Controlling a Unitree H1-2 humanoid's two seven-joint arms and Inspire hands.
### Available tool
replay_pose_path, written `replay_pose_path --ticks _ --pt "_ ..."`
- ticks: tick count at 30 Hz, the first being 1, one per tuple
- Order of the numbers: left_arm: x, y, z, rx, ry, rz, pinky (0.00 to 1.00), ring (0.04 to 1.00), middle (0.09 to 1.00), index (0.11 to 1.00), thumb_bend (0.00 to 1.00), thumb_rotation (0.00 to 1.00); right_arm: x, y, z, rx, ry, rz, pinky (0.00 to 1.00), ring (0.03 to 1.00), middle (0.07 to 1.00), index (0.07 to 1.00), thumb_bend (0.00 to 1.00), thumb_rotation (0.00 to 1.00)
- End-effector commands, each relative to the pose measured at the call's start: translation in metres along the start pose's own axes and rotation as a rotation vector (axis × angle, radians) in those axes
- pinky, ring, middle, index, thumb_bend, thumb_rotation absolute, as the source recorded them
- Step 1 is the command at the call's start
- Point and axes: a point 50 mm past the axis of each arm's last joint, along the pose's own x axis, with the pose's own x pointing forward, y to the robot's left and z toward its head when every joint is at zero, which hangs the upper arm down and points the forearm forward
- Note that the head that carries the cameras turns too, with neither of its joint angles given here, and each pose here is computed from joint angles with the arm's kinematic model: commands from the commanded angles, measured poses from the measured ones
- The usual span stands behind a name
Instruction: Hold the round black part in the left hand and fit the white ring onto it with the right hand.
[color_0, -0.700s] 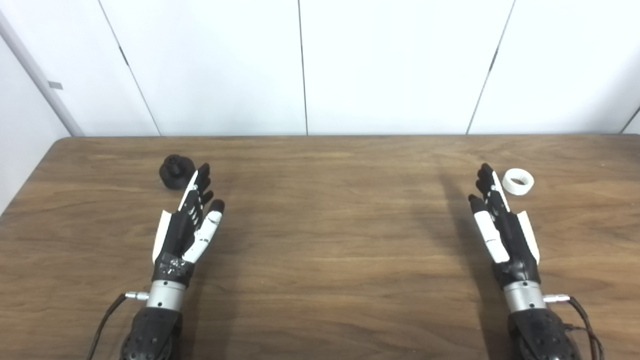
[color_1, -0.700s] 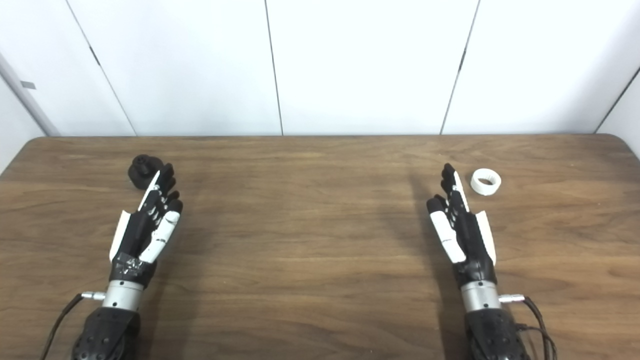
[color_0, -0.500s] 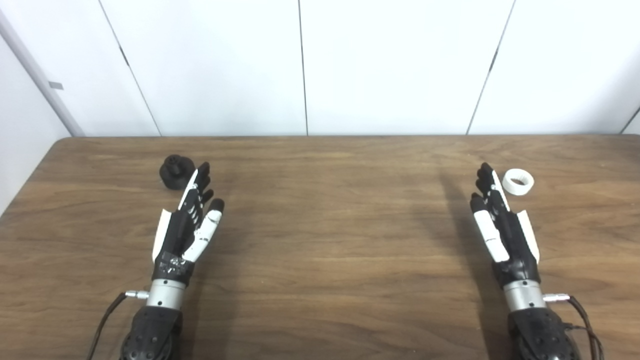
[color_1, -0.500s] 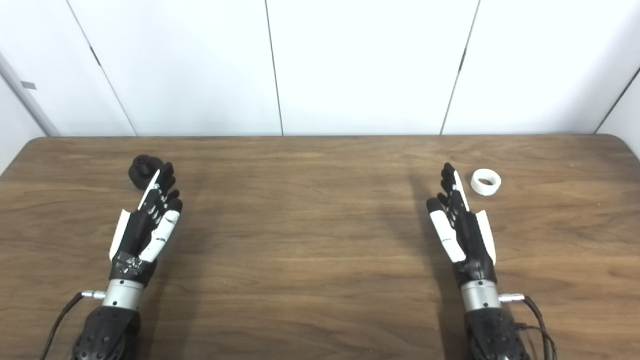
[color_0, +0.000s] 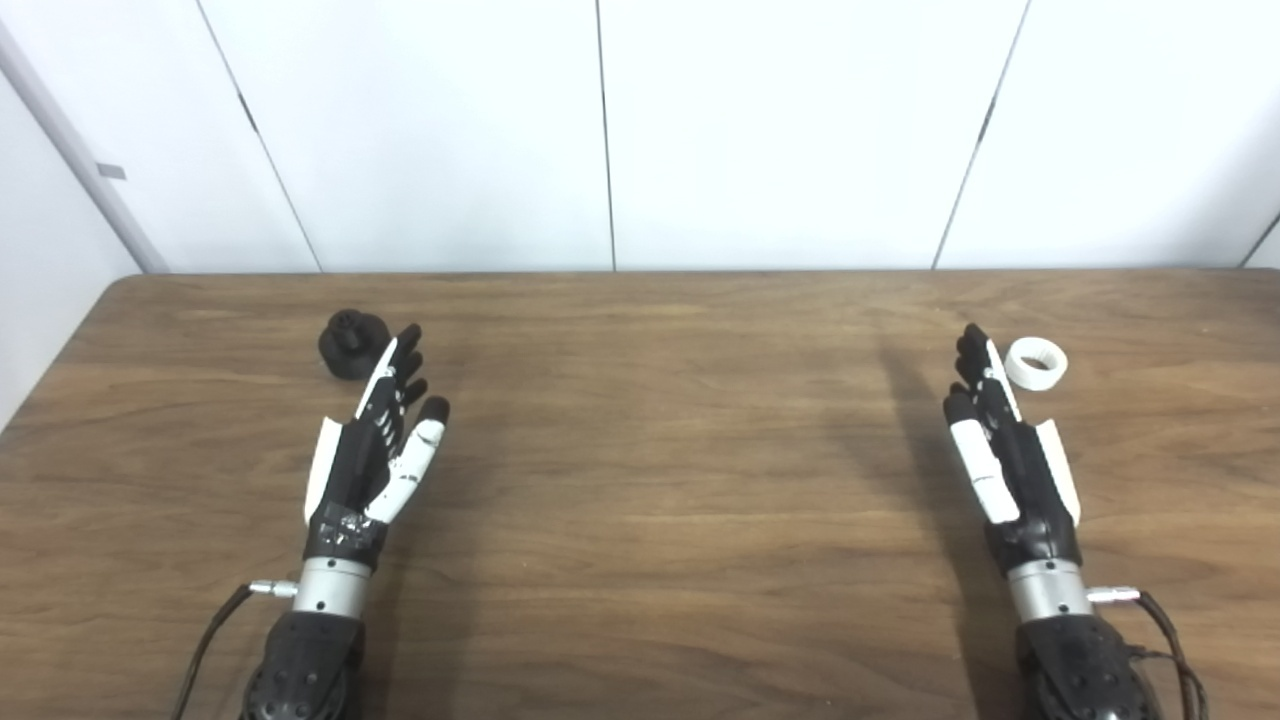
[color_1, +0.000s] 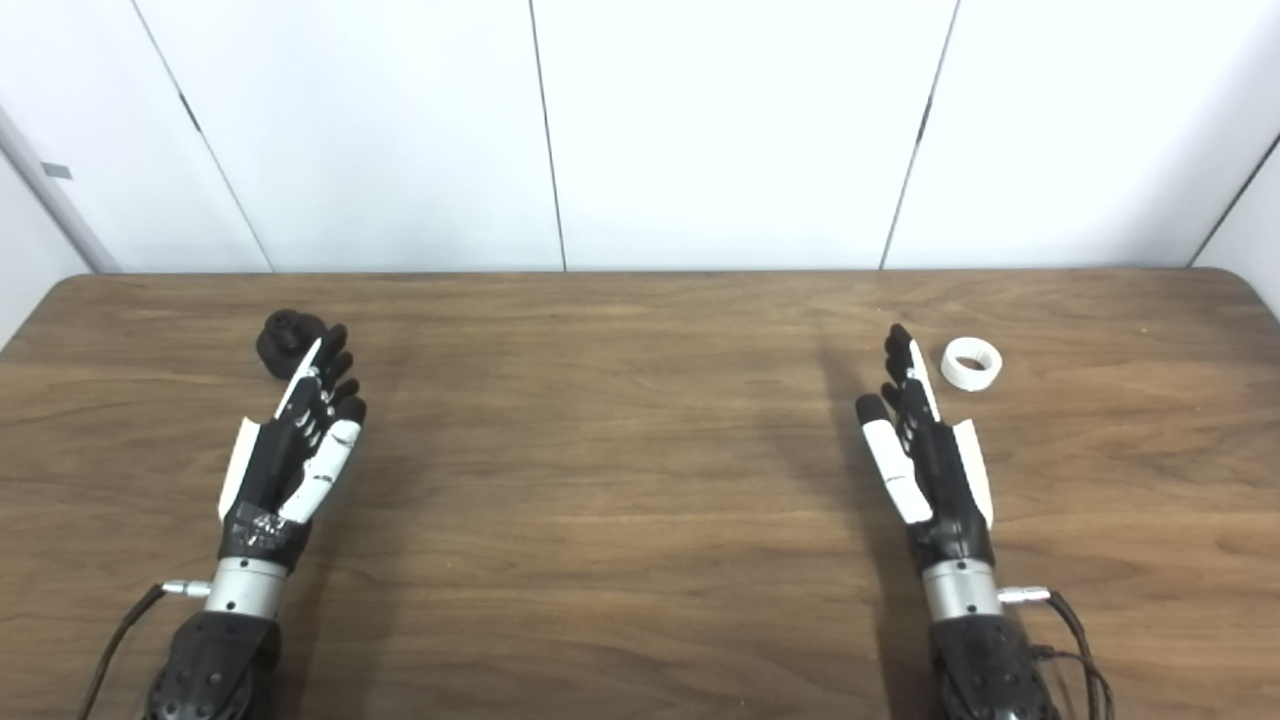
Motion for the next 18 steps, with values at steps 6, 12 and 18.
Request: replay_pose_path --ticks 6,12,18 --pt "-0.023 -0.011 -0.016 0.106 -0.011 0.009 0.85 0.927 0.95 0.902 0.65 0.21 -0.017 -0.003 -0.025 -0.002 0.046 0.016 0.98 1.0 0.999 0.993 0.39 0.88" --pt "-0.006 -0.004 -0.009 0.27 -0.094 0.043 0.84 0.894 0.91 0.865 0.72 0.13 -0.017 -0.006 -0.03 0.02 0.068 0.015 0.99 1.0 1.0 0.998 0.37 0.88" --pt "0.015 0.008 -0.006 0.472 -0.193 0.104 0.84 0.888 0.898 0.864 0.71 0.15 -0.017 -0.011 -0.033 0.01 0.06 0.023 1.0 1.0 1.0 0.997 0.35 0.85"
